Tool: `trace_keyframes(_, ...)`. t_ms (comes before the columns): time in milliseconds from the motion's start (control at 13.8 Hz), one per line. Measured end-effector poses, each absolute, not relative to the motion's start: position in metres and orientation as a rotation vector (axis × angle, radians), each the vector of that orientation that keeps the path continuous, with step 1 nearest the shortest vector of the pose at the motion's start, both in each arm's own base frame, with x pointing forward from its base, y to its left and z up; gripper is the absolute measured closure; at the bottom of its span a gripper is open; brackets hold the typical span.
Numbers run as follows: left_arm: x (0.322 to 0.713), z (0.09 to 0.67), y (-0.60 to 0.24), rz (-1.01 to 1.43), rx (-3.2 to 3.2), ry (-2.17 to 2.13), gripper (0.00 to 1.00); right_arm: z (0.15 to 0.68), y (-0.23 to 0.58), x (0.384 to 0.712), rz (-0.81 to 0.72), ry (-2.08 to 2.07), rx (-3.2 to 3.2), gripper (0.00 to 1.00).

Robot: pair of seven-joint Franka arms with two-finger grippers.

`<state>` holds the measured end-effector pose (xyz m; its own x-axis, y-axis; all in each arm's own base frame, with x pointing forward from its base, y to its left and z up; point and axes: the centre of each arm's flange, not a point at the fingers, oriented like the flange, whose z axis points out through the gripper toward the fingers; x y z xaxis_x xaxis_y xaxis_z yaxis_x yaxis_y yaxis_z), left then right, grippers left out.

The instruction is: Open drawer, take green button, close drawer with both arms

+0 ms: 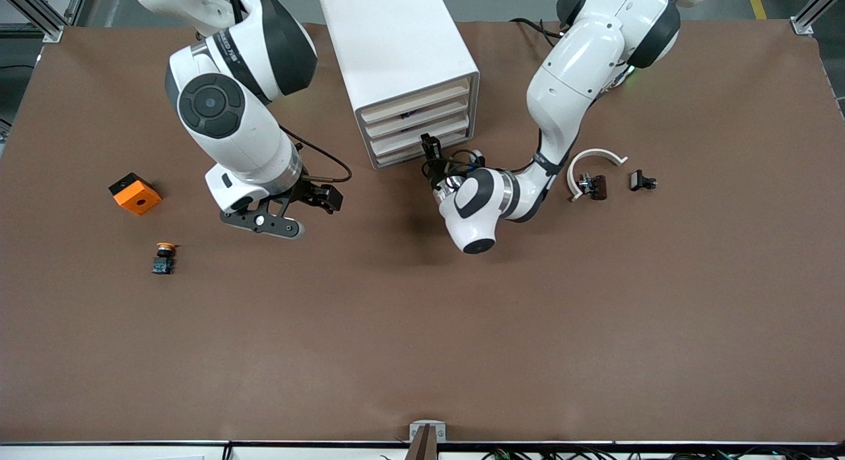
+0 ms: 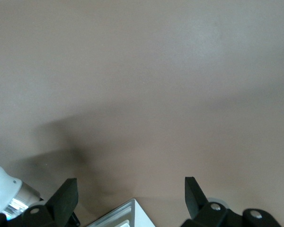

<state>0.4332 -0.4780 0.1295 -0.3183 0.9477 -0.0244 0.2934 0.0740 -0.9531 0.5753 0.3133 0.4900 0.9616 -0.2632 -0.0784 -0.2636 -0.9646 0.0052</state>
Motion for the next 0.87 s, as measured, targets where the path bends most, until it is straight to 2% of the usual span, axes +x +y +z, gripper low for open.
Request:
trace_keyframes(73,0.430,0.130,-0.481,1.261,-1.248,-1.691,0.79,0.490,0.314,0.575,0.124,0.454,-3.102,0.00)
trace_keyframes(145,0.429,0.130,-0.482,1.257,-1.244,-1.691,0.86,0.490,0.315,0.574,0.125,0.485,-3.099,0.00)
trace_keyframes(363,0.440,0.129,-0.472,1.256,-1.225,-1.718,0.86,0.490,0.323,0.570,0.128,0.582,-3.085,0.00)
trace_keyframes(871,0.524,0.147,-0.409,1.340,-1.230,-1.872,0.86,0.471,0.400,0.526,0.139,0.895,-3.040,0.00)
